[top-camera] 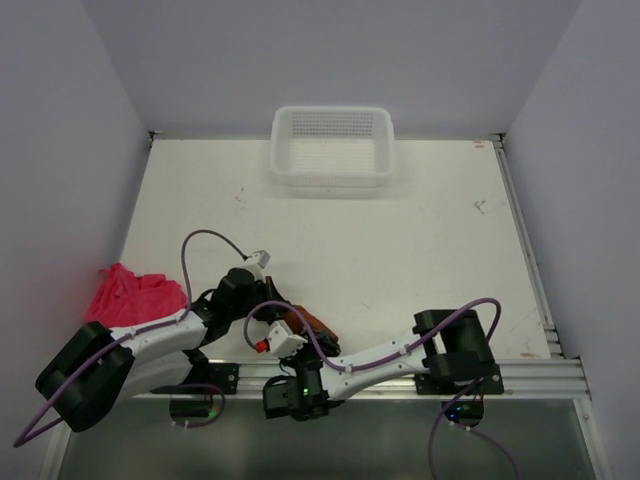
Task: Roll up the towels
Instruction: Roll the towel
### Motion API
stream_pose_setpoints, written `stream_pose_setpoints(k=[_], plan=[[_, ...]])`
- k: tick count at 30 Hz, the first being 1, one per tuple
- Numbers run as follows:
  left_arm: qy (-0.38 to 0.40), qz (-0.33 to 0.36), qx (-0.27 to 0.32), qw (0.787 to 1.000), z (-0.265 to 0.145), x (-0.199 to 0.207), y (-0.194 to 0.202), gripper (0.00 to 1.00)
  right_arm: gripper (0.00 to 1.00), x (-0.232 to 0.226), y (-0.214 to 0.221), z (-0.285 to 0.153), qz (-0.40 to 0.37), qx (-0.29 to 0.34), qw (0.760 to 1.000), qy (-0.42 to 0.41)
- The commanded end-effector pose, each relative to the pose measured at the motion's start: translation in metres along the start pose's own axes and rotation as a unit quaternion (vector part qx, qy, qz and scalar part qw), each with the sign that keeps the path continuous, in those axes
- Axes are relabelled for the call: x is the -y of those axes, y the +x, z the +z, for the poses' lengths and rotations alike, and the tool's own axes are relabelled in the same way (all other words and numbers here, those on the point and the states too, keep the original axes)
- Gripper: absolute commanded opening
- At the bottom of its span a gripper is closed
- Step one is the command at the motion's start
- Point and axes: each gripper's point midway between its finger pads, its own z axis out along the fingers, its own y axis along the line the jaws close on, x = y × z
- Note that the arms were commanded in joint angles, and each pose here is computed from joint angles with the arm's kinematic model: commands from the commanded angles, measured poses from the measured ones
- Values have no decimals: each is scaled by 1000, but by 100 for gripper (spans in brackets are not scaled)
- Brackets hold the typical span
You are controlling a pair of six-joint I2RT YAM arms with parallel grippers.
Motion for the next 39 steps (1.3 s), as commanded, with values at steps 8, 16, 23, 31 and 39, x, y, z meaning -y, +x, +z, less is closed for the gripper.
stream_pose_setpoints(k=[8,16,23,31,39], plan=[[-74,-9,-50,996,-3,-45,40,4,50,15,-17,-1,109,5,993,-51],[-81,-11,-46,996,-3,-51,42,3,64,36,-61,-17,275,31,940,-197],[-81,-11,-45,996,-3,-53,44,3,71,42,-45,19,371,-39,854,-363],[-83,-13,-45,995,-3,-54,44,2,76,3,-29,56,400,-105,805,-425],[-87,-16,-43,995,-4,-56,44,2,78,-24,-24,49,404,-134,768,-479]])
